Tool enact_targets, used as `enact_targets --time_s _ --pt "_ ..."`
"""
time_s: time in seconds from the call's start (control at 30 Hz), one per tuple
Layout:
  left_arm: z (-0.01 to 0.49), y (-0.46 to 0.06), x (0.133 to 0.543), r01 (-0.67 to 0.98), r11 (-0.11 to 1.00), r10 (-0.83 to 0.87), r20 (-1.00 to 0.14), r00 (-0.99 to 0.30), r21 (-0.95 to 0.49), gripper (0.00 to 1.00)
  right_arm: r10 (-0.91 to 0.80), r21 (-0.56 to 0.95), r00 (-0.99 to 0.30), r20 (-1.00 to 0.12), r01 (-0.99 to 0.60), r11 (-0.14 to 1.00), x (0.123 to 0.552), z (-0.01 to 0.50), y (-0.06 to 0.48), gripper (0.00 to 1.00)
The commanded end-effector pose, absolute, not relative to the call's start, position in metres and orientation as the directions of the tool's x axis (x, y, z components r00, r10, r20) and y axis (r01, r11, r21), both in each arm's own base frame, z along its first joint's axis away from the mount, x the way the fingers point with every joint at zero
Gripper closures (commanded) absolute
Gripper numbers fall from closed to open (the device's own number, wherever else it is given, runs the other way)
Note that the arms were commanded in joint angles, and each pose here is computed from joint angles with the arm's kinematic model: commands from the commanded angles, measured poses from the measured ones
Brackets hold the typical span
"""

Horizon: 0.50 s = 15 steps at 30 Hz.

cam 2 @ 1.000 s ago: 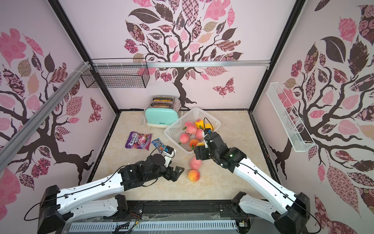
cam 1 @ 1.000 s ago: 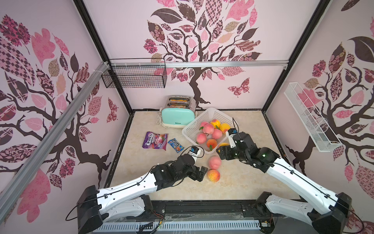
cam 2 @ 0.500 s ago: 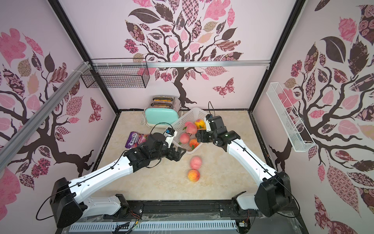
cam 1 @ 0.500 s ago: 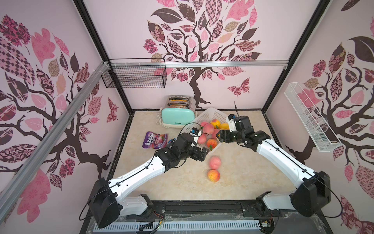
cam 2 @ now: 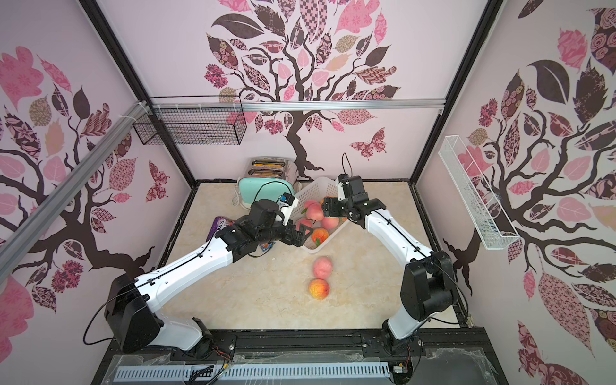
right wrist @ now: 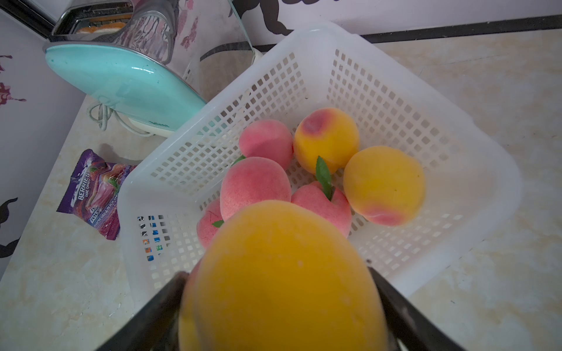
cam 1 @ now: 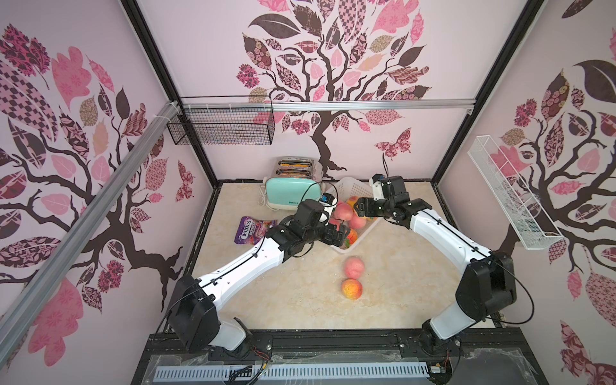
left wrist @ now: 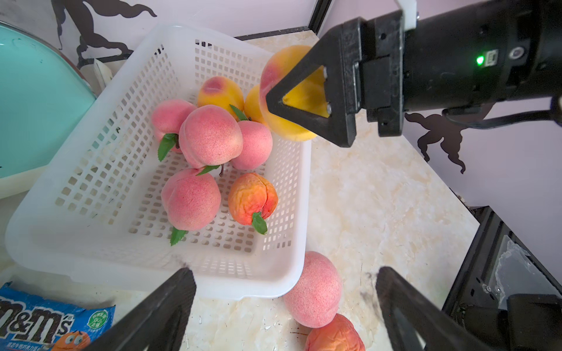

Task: Put the peaches into the basket
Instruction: Place the peach in the basket.

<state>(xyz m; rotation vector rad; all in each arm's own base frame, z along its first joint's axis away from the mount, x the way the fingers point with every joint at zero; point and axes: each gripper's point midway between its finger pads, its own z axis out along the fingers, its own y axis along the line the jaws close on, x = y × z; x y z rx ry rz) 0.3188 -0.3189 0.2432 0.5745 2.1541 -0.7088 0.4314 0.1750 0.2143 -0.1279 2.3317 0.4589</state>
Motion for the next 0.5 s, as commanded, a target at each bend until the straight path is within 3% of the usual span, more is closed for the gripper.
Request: enact_targets --time_s 0.0,0.47 --pt "0.255 -0.325 0.328 0.617 0.728 0.154 -0.806 -0.571 -0.298 0.03 0.042 0.258 -0.667 -0.744 -0.228 0.939 0.448 0.235 0.170 0.15" --pt "0.253 -0.331 0.348 0.606 0.730 0.130 -0.806 -0.577 -0.316 0.03 0.046 0.227 -0.659 -0.751 -0.192 0.955 0.493 0.224 0.161 0.15"
